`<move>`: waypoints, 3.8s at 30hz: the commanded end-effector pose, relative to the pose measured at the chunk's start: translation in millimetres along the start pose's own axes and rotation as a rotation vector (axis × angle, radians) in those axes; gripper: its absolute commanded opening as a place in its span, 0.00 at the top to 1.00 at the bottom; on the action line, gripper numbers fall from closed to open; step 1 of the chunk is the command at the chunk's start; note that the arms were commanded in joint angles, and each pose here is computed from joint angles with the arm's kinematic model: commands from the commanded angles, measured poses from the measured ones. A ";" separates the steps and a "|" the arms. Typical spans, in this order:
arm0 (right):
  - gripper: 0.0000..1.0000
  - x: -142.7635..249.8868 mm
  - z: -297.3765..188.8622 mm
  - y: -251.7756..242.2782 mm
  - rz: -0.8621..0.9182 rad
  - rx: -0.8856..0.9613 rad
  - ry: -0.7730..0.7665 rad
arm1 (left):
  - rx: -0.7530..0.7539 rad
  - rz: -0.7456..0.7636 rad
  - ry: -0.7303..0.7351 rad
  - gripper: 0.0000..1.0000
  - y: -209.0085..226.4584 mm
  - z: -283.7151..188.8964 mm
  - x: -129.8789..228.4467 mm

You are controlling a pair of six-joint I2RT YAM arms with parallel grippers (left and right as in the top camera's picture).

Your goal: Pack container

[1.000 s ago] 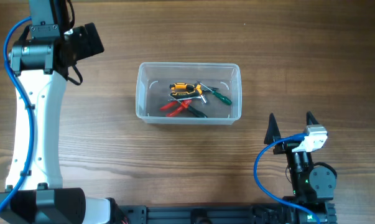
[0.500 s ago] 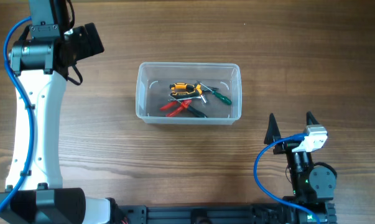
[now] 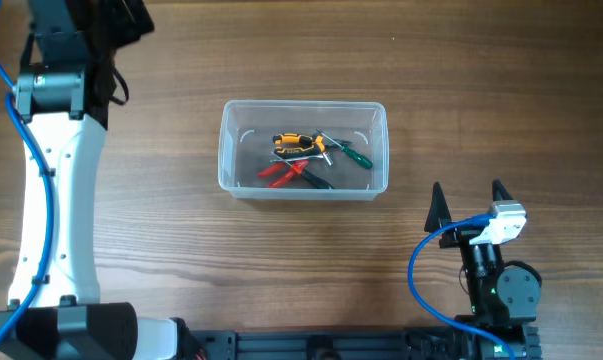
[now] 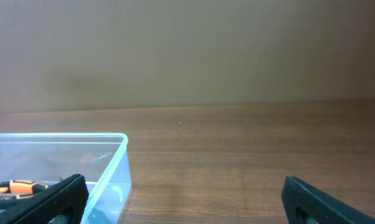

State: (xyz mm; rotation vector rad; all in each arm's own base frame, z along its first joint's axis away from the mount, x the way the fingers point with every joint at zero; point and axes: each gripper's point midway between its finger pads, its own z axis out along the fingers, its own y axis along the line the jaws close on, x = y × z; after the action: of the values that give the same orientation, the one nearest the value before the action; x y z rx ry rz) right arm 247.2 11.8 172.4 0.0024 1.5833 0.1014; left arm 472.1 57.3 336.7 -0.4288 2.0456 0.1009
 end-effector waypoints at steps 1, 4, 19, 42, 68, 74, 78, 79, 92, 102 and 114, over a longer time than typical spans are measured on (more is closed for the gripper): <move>0.00 -3.7 -0.9 0.1 -0.012 0.001 -0.017 | 0.040 -0.079 -0.246 0.00 14.3 -58.7 -68.0; 0.00 -3.6 -0.9 0.1 -0.012 0.001 -0.017 | 0.068 -0.109 -0.344 0.00 24.4 -105.8 -90.9; 0.00 -3.6 -0.9 0.1 -0.012 0.001 -0.017 | 0.114 -0.141 -0.504 0.00 63.3 -249.8 -11.6; 0.00 -3.6 -0.9 0.1 -0.012 0.001 -0.017 | 0.242 -0.493 -0.410 0.00 80.0 -149.2 198.3; 0.00 -3.6 -0.9 0.1 -0.012 0.001 -0.017 | 0.291 -0.459 -0.304 0.00 68.2 -113.1 264.7; 0.00 -3.6 -0.9 0.1 -0.012 0.001 -0.017 | 0.295 -0.456 -0.296 0.00 67.3 -112.5 266.4; 0.00 -3.6 -0.9 0.1 -0.012 0.001 -0.017 | 0.294 -0.456 -0.297 0.00 67.4 -112.5 266.4; 0.00 -3.6 -0.9 0.1 -0.011 0.001 -0.017 | 0.292 -0.448 -0.297 0.00 67.4 -112.3 266.6; 0.00 -3.7 -0.9 0.1 -0.011 0.002 -0.017 | 0.289 0.232 -0.358 0.00 49.1 -115.4 272.7; 0.00 -3.6 -0.9 0.1 -0.012 0.001 -0.017 | 0.287 0.241 -0.360 0.00 49.2 -115.4 272.7; 0.00 -3.6 -0.9 0.1 -0.012 0.001 -0.017 | 0.287 0.241 -0.360 0.00 49.2 -115.4 272.7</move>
State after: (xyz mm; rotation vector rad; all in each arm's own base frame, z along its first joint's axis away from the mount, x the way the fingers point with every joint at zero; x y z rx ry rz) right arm 247.1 11.8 172.8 0.0024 1.5818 0.1014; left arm 240.4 8.4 156.0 -0.0193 1.7147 0.0272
